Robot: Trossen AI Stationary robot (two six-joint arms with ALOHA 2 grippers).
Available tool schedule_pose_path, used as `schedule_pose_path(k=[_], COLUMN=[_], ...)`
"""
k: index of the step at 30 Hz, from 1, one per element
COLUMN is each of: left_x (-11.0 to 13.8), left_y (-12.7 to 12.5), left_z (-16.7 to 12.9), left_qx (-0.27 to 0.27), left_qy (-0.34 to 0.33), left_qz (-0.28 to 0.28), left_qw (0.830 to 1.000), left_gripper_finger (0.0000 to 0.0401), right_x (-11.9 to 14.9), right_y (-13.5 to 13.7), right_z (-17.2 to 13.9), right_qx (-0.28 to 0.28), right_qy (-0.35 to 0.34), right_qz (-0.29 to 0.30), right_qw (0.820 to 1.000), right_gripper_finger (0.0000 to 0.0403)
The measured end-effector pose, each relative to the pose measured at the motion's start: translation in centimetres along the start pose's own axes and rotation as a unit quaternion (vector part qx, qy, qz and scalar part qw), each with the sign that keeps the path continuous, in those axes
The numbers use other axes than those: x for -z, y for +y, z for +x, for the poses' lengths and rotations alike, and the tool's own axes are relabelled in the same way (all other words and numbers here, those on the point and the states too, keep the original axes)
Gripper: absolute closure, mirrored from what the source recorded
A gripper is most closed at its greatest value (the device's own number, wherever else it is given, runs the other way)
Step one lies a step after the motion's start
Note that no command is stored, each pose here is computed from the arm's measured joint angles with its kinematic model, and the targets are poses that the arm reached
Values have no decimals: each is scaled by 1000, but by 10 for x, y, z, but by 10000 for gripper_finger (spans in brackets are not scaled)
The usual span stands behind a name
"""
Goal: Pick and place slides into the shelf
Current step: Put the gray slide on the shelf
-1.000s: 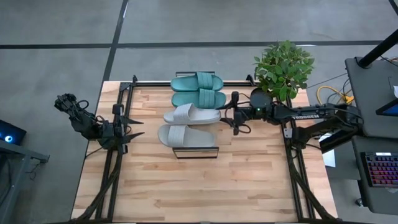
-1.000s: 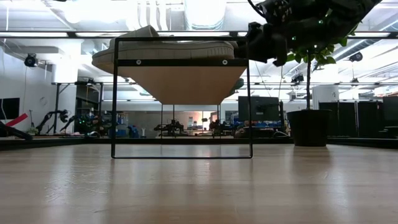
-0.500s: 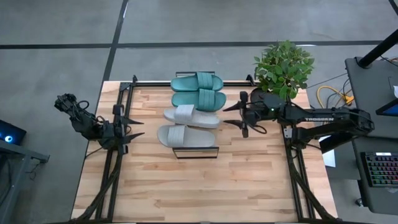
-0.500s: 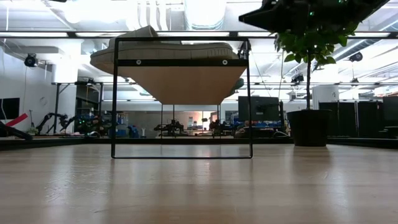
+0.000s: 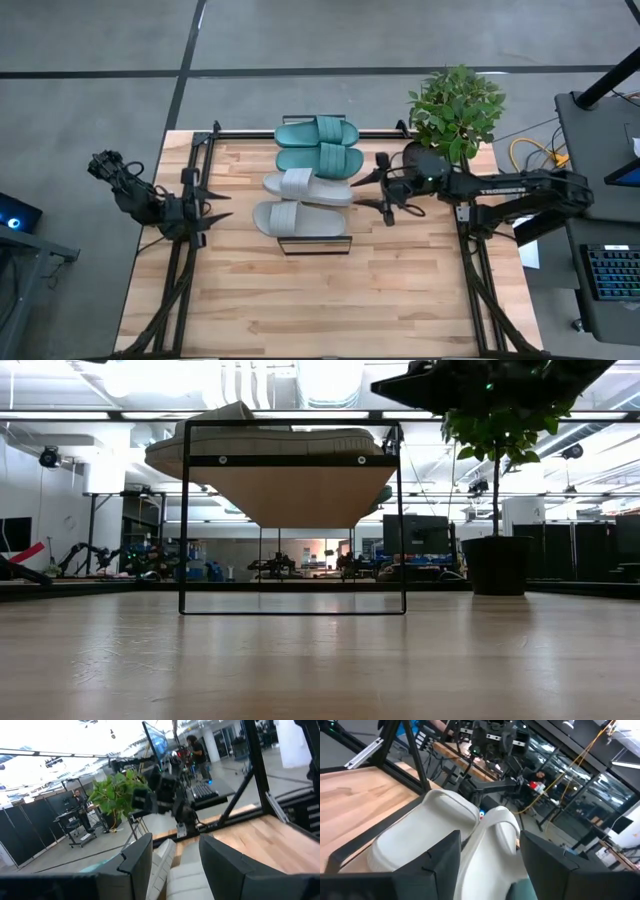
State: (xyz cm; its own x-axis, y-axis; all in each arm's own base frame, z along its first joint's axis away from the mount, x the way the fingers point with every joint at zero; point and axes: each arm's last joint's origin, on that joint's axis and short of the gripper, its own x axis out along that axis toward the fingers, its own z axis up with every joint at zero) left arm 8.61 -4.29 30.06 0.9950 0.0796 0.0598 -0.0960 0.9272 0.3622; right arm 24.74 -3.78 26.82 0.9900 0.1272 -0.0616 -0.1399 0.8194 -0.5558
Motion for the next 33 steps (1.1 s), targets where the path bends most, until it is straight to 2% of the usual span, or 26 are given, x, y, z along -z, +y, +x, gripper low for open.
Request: schedule_pose_path(k=[5,8,11,15,22,29,33], left_x=[-2,2,5,6,5,6,6], left_y=[1,1,2,-1,0,1,1], left_z=[0,2,3,4,7,7,7], left_qx=[-14,-67,-117,-100,-109,-117,-118], left_qy=[-13,7,35,32,35,38,39], left_qz=[-16,-32,-49,-45,-35,-37,-39], left_qw=[1000,997,991,993,993,992,992], left_gripper_finger=[253,253,253,253,253,253,253], right_x=[7,2,-1,-6,-22,-32,-41], right_y=[5,0,-4,-6,-9,-9,-19], right_z=[17,24,31,38,49,85,103], right_qx=[7,24,15,-7,-36,-105,-112], right_qy=[-4,5,20,38,57,132,145], right_qz=[-12,-7,1,8,25,75,82], right_qw=[1000,1000,1000,999,997,983,980], right_gripper_finger=[228,246,267,304,387,394,394])
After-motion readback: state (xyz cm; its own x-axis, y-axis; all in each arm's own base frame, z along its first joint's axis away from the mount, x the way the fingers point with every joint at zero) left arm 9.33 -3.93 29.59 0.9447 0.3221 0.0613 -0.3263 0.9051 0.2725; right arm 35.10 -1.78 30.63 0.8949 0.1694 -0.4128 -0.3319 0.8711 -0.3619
